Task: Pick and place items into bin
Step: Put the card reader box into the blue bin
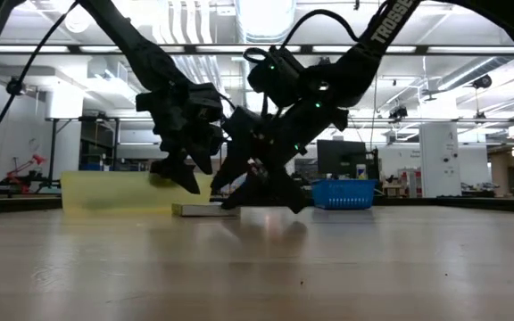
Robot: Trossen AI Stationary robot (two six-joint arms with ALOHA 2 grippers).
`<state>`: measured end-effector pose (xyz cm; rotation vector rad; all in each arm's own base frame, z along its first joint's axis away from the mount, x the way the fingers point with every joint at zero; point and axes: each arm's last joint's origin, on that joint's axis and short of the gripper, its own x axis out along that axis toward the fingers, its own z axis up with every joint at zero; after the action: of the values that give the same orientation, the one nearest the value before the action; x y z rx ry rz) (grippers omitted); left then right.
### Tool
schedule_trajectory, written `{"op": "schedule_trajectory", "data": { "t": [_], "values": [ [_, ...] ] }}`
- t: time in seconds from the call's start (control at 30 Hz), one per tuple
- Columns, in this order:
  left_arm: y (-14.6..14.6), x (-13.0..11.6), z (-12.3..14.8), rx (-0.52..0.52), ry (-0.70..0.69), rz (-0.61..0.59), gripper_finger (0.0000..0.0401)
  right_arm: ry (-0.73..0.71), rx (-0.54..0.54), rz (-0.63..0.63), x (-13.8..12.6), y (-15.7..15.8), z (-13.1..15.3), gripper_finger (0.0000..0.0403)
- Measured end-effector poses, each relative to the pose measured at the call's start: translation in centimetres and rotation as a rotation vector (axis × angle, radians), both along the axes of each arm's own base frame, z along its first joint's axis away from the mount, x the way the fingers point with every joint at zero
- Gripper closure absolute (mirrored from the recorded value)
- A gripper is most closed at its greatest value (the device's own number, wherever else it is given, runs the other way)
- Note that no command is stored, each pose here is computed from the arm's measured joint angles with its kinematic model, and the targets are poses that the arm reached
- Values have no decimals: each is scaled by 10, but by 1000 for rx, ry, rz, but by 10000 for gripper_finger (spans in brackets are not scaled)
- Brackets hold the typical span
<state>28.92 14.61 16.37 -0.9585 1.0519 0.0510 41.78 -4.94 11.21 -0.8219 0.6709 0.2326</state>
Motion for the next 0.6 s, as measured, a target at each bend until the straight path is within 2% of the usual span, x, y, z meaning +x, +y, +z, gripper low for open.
{"op": "schedule_trajectory", "data": {
  "t": [0.13,0.4,0.6],
  "values": [
    [-3,1,-1,2,3,-9,190,-2,16,-21,1,-1,2,202],
    [-2,3,1,10,-1,-5,191,118,25,-16,-8,0,-4,202],
    [-2,5,10,-3,-23,8,191,126,69,-57,-8,0,-3,202]
  ]
}}
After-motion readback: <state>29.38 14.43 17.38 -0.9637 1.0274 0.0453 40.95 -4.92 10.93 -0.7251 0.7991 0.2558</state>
